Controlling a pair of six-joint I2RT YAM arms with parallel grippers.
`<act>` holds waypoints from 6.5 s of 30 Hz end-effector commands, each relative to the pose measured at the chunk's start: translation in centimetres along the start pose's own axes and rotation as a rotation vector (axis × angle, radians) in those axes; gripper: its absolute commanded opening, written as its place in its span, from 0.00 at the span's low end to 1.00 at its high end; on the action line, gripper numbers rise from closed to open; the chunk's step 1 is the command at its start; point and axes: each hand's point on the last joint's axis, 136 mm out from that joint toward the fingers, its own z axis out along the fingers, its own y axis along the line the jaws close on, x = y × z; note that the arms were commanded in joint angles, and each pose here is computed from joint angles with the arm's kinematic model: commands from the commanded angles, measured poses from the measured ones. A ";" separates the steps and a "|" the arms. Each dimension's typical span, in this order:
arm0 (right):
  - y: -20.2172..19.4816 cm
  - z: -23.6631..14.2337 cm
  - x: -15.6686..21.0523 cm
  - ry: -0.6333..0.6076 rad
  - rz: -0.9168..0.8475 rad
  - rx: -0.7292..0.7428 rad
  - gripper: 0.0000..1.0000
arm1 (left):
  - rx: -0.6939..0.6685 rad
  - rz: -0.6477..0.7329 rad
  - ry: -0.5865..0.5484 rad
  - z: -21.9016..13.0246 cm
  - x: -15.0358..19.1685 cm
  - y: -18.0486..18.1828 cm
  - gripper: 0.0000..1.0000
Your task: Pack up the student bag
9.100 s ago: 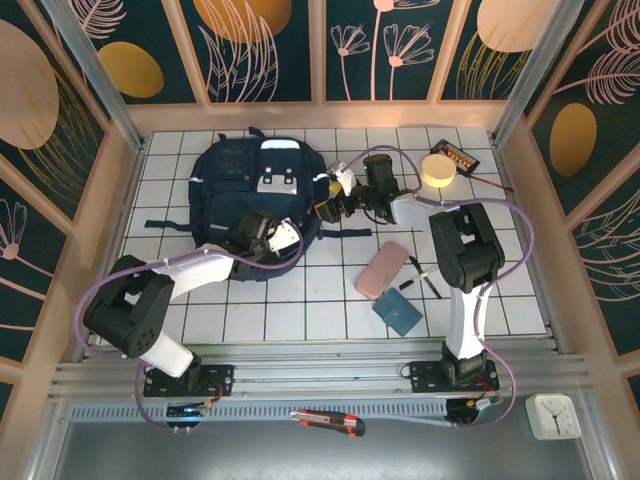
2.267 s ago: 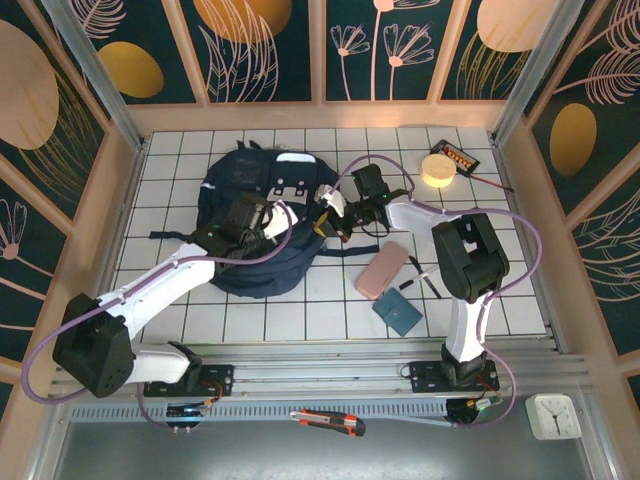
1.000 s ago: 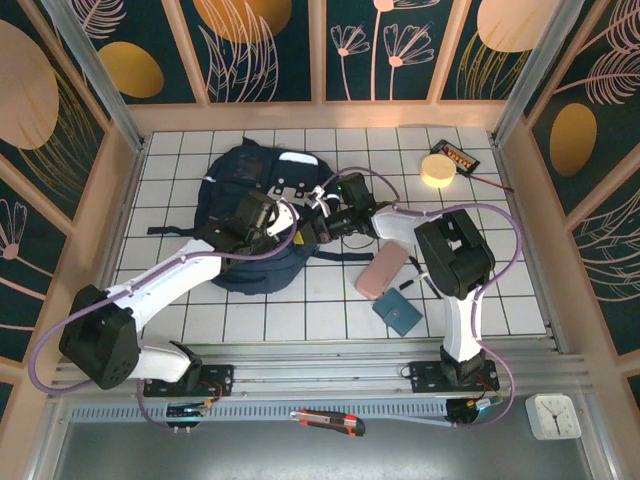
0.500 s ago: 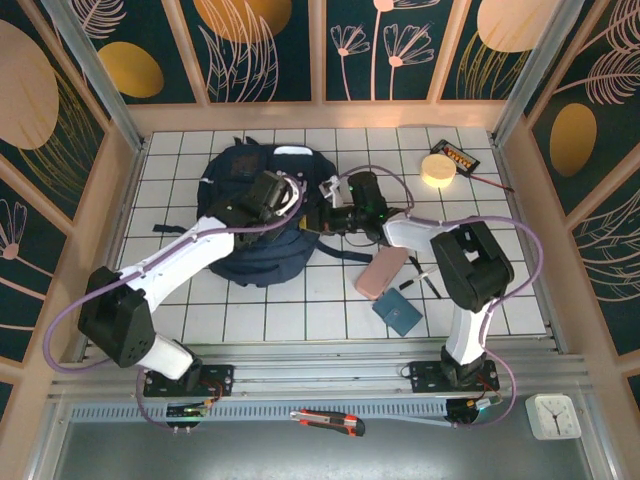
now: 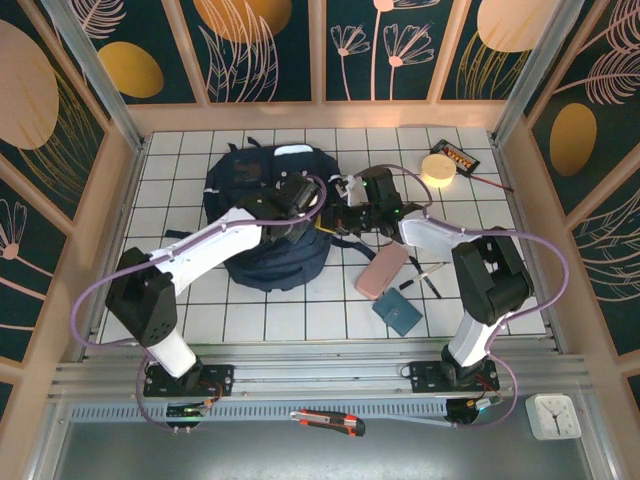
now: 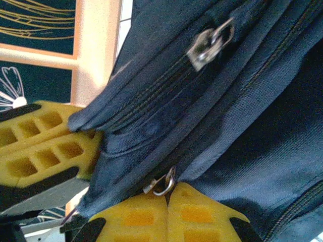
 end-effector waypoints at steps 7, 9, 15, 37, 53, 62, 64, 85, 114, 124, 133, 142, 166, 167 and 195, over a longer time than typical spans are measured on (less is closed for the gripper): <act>4.9 -4.1 4.9 0.205 -0.088 -0.144 0.00 | -0.108 0.003 -0.045 1.0 -2.1 1.3 0.00; 5.6 -4.3 4.9 0.197 -0.099 -0.165 0.00 | -0.096 -0.011 -0.050 0.7 -2.0 1.2 0.00; 7.6 -1.5 7.0 0.209 -0.085 -0.238 0.00 | 0.049 -0.171 -0.107 -0.4 -4.5 -0.6 0.00; -0.4 -8.1 1.4 -0.261 -1.081 0.119 0.84 | 0.107 -0.082 -0.175 -2.5 -4.4 -0.9 0.00; -1.8 -3.4 -2.6 -0.250 -1.152 0.213 0.71 | 0.118 -0.063 -0.169 -2.0 -4.7 -1.3 0.00; -3.0 -2.9 -3.7 -0.244 -1.134 0.215 0.62 | 0.097 -0.052 -0.161 -2.0 -4.3 -1.0 0.00; -3.3 -2.6 -3.8 -0.229 -1.133 0.204 0.54 | 0.095 -0.051 -0.160 -1.9 -4.2 -0.9 0.00; -3.8 -5.6 -3.3 -0.211 -1.100 0.123 0.40 | 0.023 -0.018 -0.139 -2.0 -3.8 0.4 0.00; -2.6 -1.5 -2.6 -0.093 -1.124 -0.021 0.39 | 0.013 -0.008 -0.125 -1.7 -3.6 0.4 0.00; -2.1 -2.1 -2.1 -0.107 -1.110 0.000 0.13 | -0.012 0.004 -0.102 -1.4 -2.5 0.8 0.00; -1.6 -4.9 -2.2 -0.132 -1.098 0.090 0.04 | -0.037 0.025 -0.063 -0.7 0.0 0.8 0.00; -0.5 -5.9 -0.8 -0.115 -1.082 0.069 0.00 | -0.038 0.003 -0.073 -1.0 0.2 1.1 0.00; -3.5 0.4 -2.7 -0.040 -1.234 0.131 0.51 | -0.027 0.036 -0.091 -1.6 -0.3 1.1 0.00; -3.4 0.5 -2.7 -0.040 -1.239 0.129 0.52 | -0.026 0.038 -0.092 -1.6 -0.4 1.0 0.00; 2.4 1.9 1.8 -0.045 -1.189 -0.094 0.42 | -0.028 0.016 -0.090 -0.7 -1.7 1.1 0.00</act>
